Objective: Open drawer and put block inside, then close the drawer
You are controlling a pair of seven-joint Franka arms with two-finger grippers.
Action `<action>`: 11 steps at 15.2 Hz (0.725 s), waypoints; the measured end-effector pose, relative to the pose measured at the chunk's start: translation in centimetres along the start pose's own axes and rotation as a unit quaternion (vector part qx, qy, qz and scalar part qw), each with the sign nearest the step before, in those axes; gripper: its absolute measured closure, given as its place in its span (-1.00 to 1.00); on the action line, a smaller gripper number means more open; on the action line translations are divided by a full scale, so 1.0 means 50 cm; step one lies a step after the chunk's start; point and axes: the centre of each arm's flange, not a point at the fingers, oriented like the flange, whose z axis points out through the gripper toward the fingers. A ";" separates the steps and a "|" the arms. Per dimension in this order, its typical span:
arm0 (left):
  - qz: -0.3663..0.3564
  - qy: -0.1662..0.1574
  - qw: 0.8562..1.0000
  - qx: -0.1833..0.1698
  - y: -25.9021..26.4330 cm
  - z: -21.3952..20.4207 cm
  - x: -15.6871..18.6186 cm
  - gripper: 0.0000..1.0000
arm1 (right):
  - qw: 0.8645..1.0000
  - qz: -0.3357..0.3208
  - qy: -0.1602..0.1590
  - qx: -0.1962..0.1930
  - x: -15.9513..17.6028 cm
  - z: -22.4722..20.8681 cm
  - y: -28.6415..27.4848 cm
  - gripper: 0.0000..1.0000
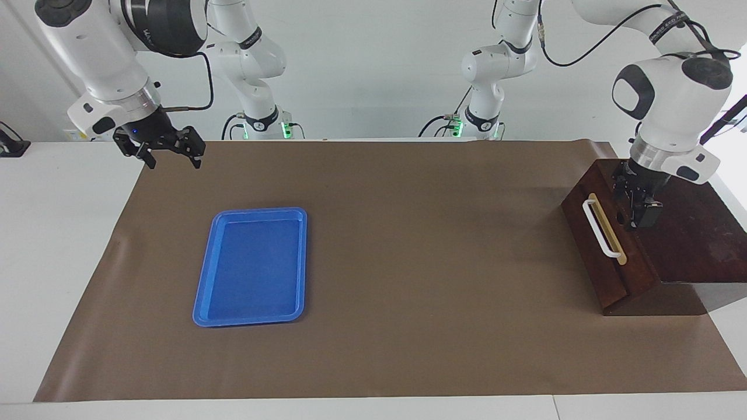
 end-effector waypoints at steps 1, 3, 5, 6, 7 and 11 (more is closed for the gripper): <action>0.060 -0.007 0.998 0.007 -0.010 -0.013 -0.010 -1.00 | 1.000 0.000 0.000 0.000 0.000 0.000 0.000 -1.00; 0.162 -0.018 0.987 0.013 -0.031 -0.035 -0.020 -1.00 | 1.000 0.000 0.000 0.000 -0.001 -0.001 0.000 -1.00; 0.228 -0.041 0.973 -0.005 -0.038 -0.049 -0.033 -1.00 | 1.000 0.000 0.001 0.000 -0.001 -0.002 0.000 -1.00; 0.256 -0.049 0.965 -0.016 -0.037 -0.054 -0.040 -1.00 | 1.000 0.000 0.001 0.000 -0.001 -0.002 0.000 -1.00; 0.282 -0.054 0.957 -0.023 -0.037 -0.059 -0.046 -1.00 | 1.000 0.000 0.001 0.000 -0.001 -0.002 0.000 -1.00; 0.351 -0.064 0.934 -0.022 -0.035 -0.059 -0.062 -1.00 | 1.000 0.000 0.001 0.000 -0.001 -0.002 0.000 -1.00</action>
